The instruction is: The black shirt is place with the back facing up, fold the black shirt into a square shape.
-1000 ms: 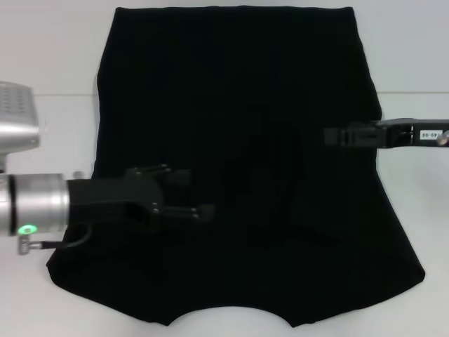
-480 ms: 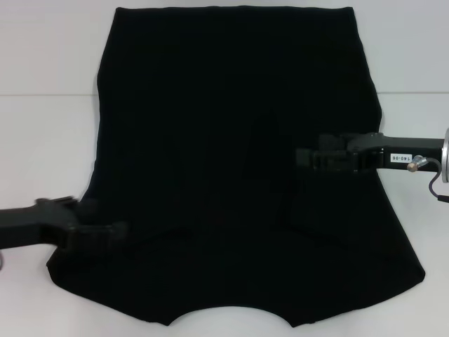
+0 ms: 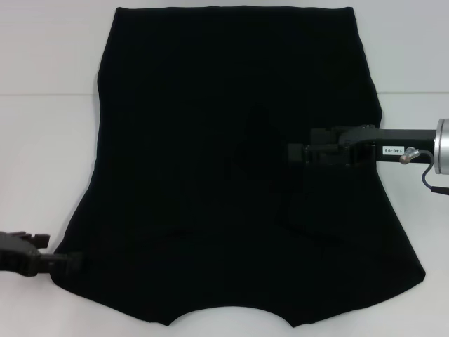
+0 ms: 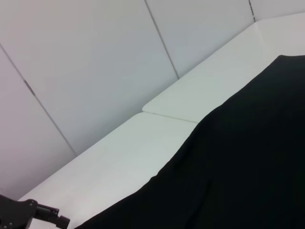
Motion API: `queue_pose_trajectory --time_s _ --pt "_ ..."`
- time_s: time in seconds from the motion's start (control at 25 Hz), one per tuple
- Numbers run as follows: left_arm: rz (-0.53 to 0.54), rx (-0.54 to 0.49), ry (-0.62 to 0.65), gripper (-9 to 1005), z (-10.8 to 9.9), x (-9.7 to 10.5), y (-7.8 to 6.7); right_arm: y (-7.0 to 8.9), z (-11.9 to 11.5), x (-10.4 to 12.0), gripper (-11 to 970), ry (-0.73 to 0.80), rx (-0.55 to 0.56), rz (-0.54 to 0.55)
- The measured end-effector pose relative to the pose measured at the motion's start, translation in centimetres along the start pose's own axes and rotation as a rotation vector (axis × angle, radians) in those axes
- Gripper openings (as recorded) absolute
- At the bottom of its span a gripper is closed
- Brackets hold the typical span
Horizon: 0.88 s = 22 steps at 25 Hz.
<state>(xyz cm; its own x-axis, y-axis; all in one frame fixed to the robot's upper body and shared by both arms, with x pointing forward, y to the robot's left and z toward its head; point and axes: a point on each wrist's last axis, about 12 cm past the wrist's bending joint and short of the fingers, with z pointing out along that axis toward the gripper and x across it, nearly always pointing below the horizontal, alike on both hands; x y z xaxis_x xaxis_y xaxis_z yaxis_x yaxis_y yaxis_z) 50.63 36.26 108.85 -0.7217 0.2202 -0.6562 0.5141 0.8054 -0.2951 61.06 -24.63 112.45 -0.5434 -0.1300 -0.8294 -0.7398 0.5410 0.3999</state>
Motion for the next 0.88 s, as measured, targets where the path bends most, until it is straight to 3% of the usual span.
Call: queue_pose_trajectory --time_s 0.88 --pt "0.011 0.02 0.095 906 0.43 -0.12 -0.34 0.93 0.1 0.1 941 0.082 -0.084 -0.067"
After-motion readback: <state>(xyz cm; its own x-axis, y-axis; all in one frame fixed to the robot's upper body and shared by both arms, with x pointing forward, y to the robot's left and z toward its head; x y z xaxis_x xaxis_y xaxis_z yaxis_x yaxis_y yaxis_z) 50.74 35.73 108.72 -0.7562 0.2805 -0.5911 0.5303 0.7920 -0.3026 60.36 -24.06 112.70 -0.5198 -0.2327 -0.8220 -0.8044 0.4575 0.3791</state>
